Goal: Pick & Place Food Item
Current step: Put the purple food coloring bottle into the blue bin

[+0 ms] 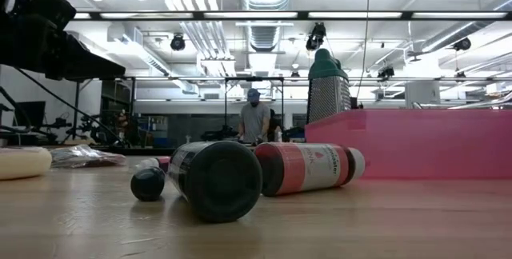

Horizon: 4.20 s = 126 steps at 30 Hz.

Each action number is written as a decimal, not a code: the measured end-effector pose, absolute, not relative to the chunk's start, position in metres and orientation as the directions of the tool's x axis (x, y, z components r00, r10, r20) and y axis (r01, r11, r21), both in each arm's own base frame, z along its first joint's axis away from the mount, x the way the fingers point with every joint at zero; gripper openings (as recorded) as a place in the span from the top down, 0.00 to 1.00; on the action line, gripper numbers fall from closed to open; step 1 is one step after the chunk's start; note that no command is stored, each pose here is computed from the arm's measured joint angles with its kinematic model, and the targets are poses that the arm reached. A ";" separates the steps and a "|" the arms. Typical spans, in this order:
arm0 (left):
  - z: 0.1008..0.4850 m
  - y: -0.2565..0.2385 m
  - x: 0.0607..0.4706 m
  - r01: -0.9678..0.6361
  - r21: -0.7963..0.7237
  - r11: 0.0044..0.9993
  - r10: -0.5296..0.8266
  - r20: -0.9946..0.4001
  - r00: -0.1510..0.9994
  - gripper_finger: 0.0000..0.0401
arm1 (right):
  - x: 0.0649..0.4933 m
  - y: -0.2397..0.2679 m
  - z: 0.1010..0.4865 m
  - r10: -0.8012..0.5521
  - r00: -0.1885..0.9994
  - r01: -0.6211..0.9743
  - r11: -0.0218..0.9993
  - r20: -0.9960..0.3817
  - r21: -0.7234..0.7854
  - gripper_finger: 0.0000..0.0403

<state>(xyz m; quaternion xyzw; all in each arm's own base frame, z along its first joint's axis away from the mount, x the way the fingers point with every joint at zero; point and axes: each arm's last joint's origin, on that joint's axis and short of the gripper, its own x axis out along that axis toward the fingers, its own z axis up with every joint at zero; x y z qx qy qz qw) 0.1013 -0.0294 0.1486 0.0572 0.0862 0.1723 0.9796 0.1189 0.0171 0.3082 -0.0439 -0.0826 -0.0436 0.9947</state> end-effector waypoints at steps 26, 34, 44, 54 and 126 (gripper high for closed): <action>0.149 -0.029 0.101 -0.325 0.141 0.935 0.345 -0.150 0.927 0.97 | 0.294 0.049 0.381 -0.272 0.928 0.334 0.909 -0.254 0.248 0.98; 0.149 -0.029 0.101 -0.326 0.141 0.935 0.345 -0.150 0.927 0.97 | 0.355 0.057 0.378 -0.293 0.891 0.408 0.853 -0.348 0.326 0.98; 0.149 -0.029 0.101 -0.327 0.142 0.934 0.347 -0.149 0.926 0.97 | 0.389 0.037 0.342 -0.373 0.656 0.696 0.636 -0.655 0.335 0.98; 0.149 -0.029 0.101 -0.328 0.141 0.934 0.347 -0.149 0.926 0.97 | 0.410 0.026 0.326 -0.400 0.563 0.772 0.566 -0.723 0.289 0.98; 0.148 -0.030 0.102 -0.327 0.143 0.934 0.347 -0.151 0.926 0.97 | 0.450 0.043 0.194 -0.423 0.573 0.751 0.615 -0.702 0.242 0.47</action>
